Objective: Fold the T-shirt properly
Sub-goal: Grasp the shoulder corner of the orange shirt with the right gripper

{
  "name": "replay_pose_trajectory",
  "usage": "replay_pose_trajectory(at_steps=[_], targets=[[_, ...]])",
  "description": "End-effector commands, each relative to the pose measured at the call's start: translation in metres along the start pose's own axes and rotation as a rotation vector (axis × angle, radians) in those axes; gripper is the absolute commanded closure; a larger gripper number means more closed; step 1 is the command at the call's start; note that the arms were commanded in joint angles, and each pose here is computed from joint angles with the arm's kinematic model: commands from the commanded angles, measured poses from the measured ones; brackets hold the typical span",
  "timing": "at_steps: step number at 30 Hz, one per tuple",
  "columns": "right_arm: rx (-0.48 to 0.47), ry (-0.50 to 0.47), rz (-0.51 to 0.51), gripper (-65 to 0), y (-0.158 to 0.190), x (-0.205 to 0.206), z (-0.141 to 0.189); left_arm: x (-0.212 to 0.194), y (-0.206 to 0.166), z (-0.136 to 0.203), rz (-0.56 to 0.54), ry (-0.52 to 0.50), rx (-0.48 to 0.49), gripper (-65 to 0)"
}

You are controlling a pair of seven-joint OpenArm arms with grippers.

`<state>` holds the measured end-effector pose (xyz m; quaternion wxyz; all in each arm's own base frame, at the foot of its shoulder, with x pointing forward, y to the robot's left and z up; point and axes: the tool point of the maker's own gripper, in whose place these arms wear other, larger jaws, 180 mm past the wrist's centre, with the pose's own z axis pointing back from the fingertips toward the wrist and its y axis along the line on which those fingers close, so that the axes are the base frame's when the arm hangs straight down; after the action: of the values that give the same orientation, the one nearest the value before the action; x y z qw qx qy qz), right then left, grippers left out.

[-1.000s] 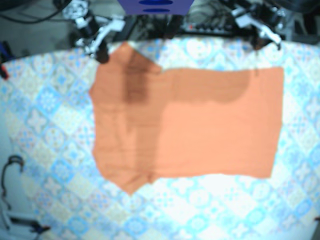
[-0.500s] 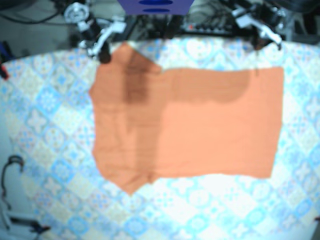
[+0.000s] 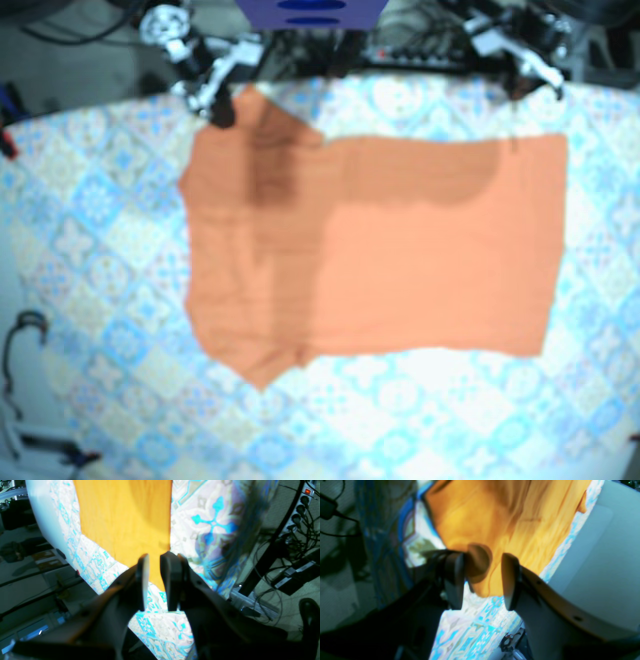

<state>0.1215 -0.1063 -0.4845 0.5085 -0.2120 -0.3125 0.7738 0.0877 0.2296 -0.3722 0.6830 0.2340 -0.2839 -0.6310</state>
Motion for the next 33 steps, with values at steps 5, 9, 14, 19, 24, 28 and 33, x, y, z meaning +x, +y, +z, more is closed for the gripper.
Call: replay_pose_trajectory(at_steps=[5,9,14,19,24,28,33], targets=[[0.045,-0.069,-0.014,-25.6,0.007,0.026,-0.005,0.000,0.006,0.002,-0.006,-0.004,0.019,-12.4],[0.040,-0.073,-0.015,-25.8,0.005,0.028,-0.007,-0.006,0.006,0.002,-0.004,0.032,0.021,-12.4],[0.035,-0.074,-0.017,-25.8,0.003,0.029,-0.007,-0.007,0.006,0.002,-0.004,0.034,0.021,-12.4],[0.026,-0.076,-0.016,-25.8,-0.001,0.029,-0.007,-0.007,0.006,0.002,-0.004,0.034,0.021,-12.4],[-0.020,-0.054,-0.005,-25.8,-0.021,0.016,-0.018,-0.006,0.005,0.003,0.012,0.041,0.022,-12.4],[-0.035,-0.049,0.000,-25.8,-0.029,0.013,-0.022,-0.005,0.004,0.003,0.020,0.043,0.022,-12.4],[-0.032,-0.048,0.000,-25.6,-0.028,0.012,-0.022,-0.005,0.004,0.003,0.021,0.043,0.023,-12.4]])
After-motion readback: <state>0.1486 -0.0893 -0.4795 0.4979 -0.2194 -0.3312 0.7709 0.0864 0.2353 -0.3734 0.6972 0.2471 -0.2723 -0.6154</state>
